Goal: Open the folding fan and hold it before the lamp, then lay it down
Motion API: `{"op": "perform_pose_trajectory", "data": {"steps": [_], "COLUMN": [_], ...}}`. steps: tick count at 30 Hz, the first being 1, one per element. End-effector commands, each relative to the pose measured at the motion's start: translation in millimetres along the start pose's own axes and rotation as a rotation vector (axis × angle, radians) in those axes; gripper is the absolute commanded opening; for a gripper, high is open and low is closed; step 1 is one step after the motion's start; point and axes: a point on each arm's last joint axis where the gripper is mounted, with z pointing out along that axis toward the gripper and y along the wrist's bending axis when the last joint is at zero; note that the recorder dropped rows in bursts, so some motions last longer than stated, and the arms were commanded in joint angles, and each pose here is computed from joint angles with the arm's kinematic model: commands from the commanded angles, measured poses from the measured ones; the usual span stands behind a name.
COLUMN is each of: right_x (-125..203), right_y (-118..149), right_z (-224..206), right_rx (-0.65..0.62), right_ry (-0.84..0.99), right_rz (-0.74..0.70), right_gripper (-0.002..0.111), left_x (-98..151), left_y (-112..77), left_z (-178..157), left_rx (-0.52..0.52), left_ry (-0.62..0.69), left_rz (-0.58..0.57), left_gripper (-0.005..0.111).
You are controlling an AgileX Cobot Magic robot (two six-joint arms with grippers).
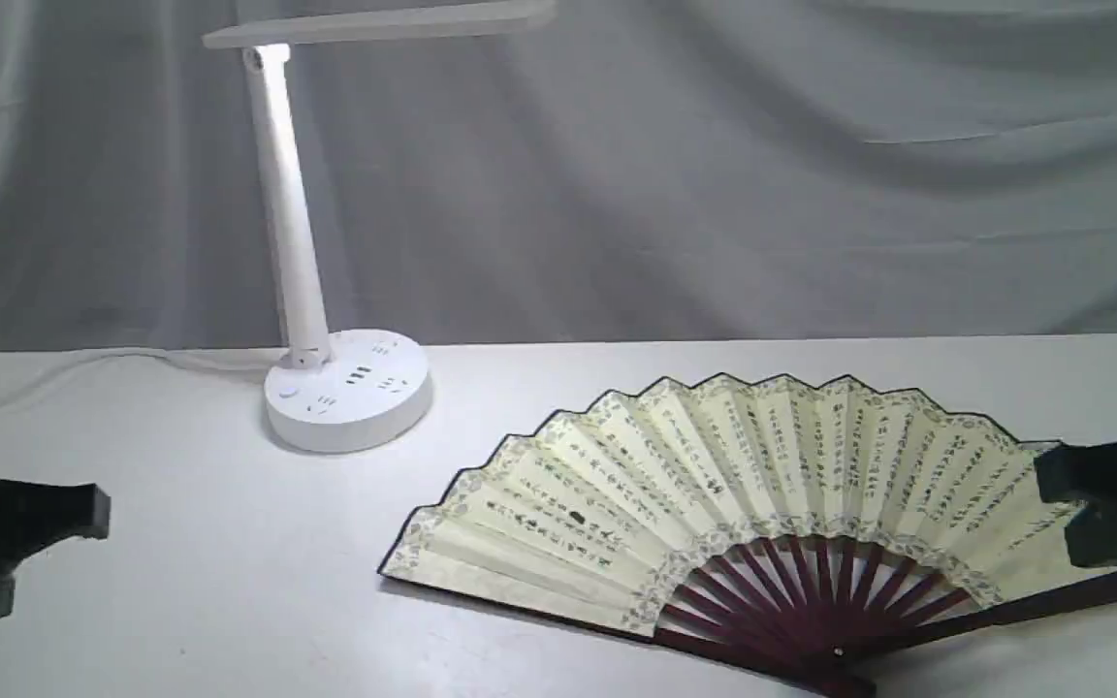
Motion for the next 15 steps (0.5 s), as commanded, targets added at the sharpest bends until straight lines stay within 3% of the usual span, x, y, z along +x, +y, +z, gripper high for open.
{"op": "perform_pose_trajectory", "data": {"steps": [1, 5, 10, 15], "right_x": [5, 8, 15, 19], "right_y": [-8, -15, -16, -16], "right_z": [-2, -4, -5, -5], "right_rx": [0.108, 0.185, 0.191, 0.184], "right_ry": [0.046, 0.084, 0.163, 0.212], "right_rz": [-0.022, -0.073, -0.089, -0.082], "right_gripper": [0.025, 0.025, 0.025, 0.025], "left_x": [5, 7, 7, 5], "left_y": [14.4, 24.5, 21.2, 20.5], "left_z": [-3, -3, -3, -3], "left_rx": [-0.017, -0.019, 0.023, 0.031], "left_ry": [0.088, 0.142, 0.144, 0.119], "left_rz": [0.025, 0.002, 0.141, 0.159], "left_gripper": [0.000, 0.000, 0.000, 0.000]}}
